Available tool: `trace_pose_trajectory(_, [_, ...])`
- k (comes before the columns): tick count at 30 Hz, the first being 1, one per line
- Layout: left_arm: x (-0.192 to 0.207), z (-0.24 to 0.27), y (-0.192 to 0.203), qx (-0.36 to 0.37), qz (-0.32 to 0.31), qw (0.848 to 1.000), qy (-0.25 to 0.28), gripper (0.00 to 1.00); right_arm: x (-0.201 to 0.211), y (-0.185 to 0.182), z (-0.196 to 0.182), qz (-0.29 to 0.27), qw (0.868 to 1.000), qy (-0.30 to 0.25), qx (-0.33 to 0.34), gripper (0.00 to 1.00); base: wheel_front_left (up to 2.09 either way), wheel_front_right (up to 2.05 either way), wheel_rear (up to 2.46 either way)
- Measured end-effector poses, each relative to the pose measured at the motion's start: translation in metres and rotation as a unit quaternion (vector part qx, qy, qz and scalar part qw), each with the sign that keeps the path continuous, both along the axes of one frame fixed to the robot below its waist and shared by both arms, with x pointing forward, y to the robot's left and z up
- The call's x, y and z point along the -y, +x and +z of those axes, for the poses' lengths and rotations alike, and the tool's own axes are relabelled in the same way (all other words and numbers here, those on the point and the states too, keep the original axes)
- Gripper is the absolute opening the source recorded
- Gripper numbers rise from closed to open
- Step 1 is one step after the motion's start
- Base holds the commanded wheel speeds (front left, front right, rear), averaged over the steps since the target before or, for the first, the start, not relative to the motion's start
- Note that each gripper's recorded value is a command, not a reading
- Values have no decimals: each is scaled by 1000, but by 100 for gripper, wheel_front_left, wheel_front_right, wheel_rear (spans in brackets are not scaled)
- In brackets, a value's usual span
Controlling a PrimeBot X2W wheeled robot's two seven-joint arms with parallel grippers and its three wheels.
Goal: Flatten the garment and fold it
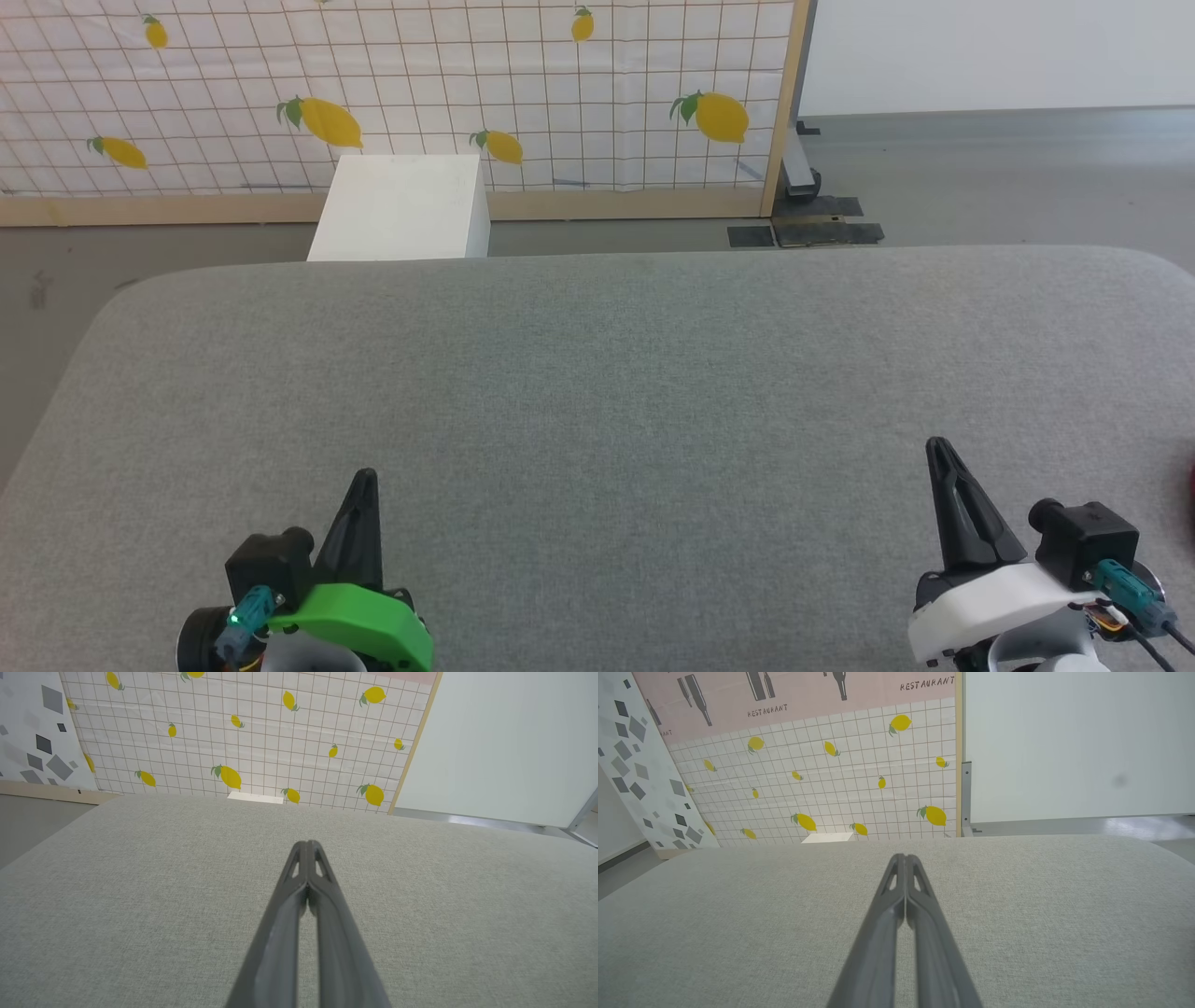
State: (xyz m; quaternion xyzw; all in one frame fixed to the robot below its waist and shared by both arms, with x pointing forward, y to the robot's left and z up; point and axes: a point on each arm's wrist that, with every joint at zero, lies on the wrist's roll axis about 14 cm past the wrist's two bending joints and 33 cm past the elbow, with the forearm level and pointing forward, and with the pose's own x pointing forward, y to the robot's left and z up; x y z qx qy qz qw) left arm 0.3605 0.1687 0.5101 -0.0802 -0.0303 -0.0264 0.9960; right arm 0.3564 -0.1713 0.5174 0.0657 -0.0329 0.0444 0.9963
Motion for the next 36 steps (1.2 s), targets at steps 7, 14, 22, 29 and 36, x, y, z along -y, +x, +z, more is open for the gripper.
trace_pose_trajectory(7, [0,1,1,-1,0,1000,11,0,-1,1,1,2,1000,-6,-2,0,0,0,0])
trace_pose_trajectory(14, [0,2,2,-4,0,1000,17,0,-2,1,1,4,1000,-11,-4,0,0,0,0])
trace_pose_trajectory(22, [-1,4,3,-4,1,1000,22,0,-3,2,1,6,1000,-19,-7,0,0,0,0])
trace_pose_trajectory(29, [-1,4,4,-8,2,1000,28,0,-4,3,1,7,1000,-24,-10,0,0,0,0])
trace_pose_trajectory(36, [-1,6,5,-9,3,999,36,0,-4,4,1,9,999,-29,-13,0,0,0,0])
